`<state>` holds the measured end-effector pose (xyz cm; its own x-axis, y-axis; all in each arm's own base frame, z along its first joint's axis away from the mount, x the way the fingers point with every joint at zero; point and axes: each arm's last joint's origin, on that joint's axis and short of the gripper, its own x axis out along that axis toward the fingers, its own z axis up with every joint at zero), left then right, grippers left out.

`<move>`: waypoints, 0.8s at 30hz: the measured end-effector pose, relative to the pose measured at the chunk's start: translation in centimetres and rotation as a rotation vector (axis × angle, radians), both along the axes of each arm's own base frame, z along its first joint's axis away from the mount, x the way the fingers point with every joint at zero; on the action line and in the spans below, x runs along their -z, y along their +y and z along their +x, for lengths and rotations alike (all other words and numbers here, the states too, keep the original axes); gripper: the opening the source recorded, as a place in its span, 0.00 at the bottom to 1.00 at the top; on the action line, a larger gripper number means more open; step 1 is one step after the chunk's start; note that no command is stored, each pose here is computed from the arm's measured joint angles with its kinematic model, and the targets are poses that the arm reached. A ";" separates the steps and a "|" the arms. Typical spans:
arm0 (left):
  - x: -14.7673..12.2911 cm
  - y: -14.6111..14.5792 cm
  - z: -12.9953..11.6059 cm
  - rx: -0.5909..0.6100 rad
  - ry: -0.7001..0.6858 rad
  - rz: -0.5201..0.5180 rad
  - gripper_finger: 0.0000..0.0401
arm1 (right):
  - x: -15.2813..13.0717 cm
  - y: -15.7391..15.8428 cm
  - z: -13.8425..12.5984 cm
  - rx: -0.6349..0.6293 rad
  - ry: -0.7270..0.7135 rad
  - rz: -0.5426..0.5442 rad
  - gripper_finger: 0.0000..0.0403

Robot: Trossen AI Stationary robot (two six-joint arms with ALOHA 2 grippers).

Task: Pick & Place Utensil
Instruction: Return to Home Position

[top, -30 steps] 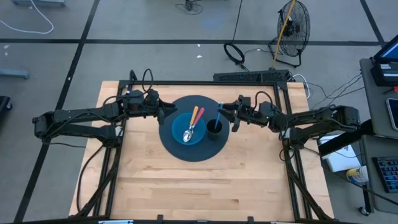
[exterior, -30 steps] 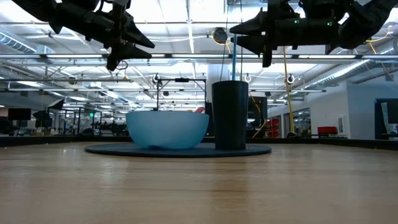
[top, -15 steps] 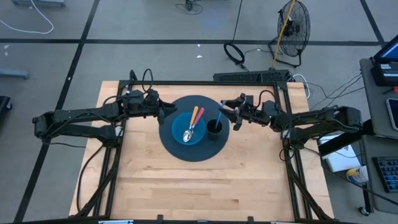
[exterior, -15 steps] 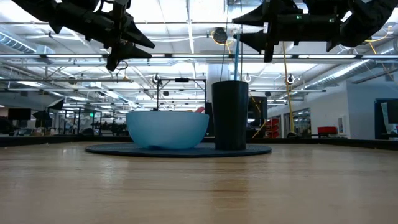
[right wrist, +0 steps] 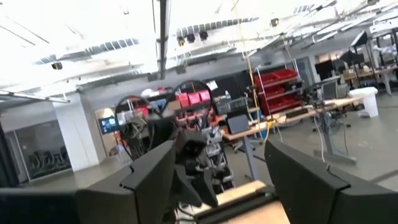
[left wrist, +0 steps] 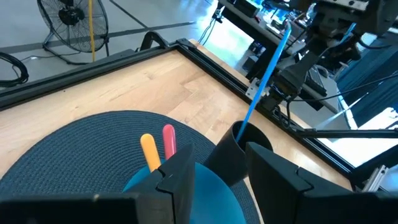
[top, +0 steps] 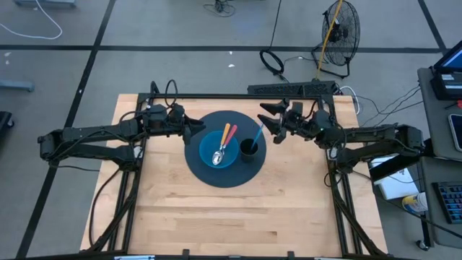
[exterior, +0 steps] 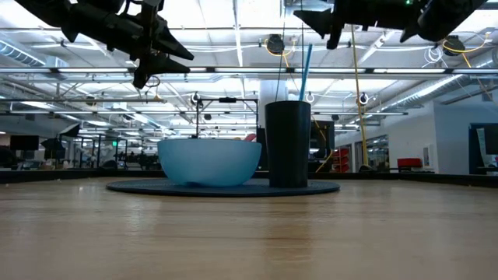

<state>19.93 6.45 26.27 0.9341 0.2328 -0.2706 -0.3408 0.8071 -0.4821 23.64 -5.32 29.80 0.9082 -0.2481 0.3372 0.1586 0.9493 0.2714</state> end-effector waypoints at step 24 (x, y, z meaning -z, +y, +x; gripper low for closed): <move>-4.1 -2.6 0.7 0.347 -0.404 0.255 0.37 | -1.4 3.2 -4.9 -0.184 0.272 0.068 0.61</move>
